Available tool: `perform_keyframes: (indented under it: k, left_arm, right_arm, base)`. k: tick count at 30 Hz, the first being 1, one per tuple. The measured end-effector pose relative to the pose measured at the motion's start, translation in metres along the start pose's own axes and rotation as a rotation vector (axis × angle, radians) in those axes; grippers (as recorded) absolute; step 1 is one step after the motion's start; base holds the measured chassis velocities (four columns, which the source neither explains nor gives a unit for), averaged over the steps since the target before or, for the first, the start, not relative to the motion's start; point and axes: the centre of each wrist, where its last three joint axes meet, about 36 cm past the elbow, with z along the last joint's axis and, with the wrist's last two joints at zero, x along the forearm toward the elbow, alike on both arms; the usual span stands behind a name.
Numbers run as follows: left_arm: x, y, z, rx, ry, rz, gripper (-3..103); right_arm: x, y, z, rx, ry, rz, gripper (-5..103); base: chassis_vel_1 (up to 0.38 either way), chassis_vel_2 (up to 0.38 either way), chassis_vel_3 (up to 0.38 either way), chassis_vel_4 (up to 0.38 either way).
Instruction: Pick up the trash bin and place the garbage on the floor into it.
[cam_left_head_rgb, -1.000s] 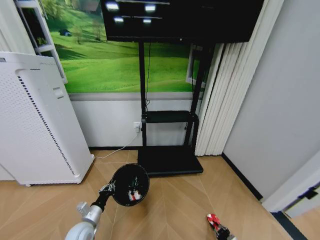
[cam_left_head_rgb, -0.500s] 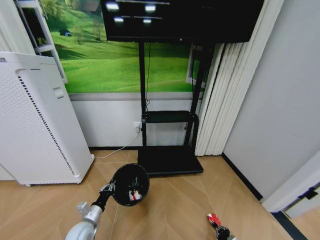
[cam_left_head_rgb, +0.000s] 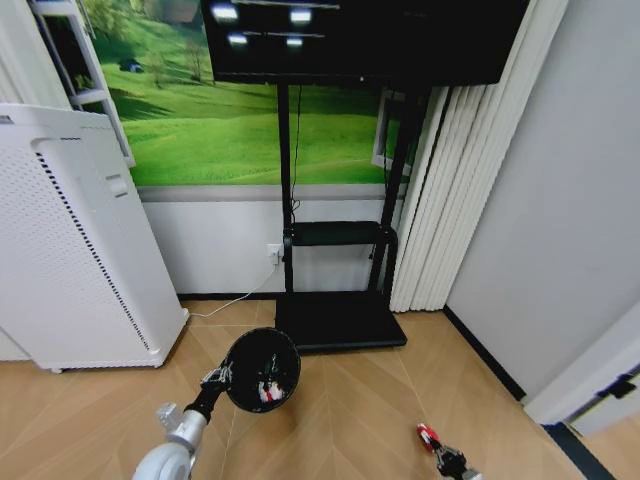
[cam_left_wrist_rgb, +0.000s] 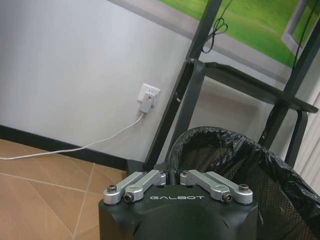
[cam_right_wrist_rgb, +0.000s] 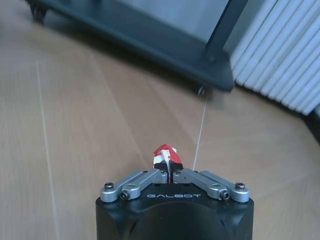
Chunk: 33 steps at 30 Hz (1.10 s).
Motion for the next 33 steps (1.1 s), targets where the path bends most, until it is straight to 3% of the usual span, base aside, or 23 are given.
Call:
perform_keyframes:
  k: [13, 19, 23, 27, 33]
  left_arm:
    - [-0.058, 0.006, 0.015, -0.030, 0.070, 0.053, 7]
    - [-0.109, 0.006, 0.022, -0.120, 0.137, 0.175, 7]
    - [-0.154, -0.006, 0.023, -0.174, 0.168, 0.248, 7]
    - [-0.178, -0.017, 0.029, -0.204, 0.196, 0.282, 7]
    - [-0.207, -0.058, 0.048, -0.258, 0.251, 0.398, 7]
  right_arm:
    - [0.007, -0.024, -0.084, 0.024, -0.297, 0.013, 1]
    - [0.025, -0.026, -0.133, 0.036, -0.459, -0.010, 0]
    - [0.044, -0.017, -0.167, 0.036, -0.570, -0.030, 0]
    - [0.056, -0.010, -0.186, 0.039, -0.629, -0.049, 0]
    - [0.076, -0.005, -0.209, 0.054, -0.707, -0.087, 0]
  base:
    - [0.000, 0.000, 0.000, 0.000]
    - [0.000, 0.000, 0.000, 0.000]
    - [0.000, 0.000, 0.000, 0.000]
    - [0.000, 0.000, 0.000, 0.000]
    - [0.000, 0.000, 0.000, 0.000]
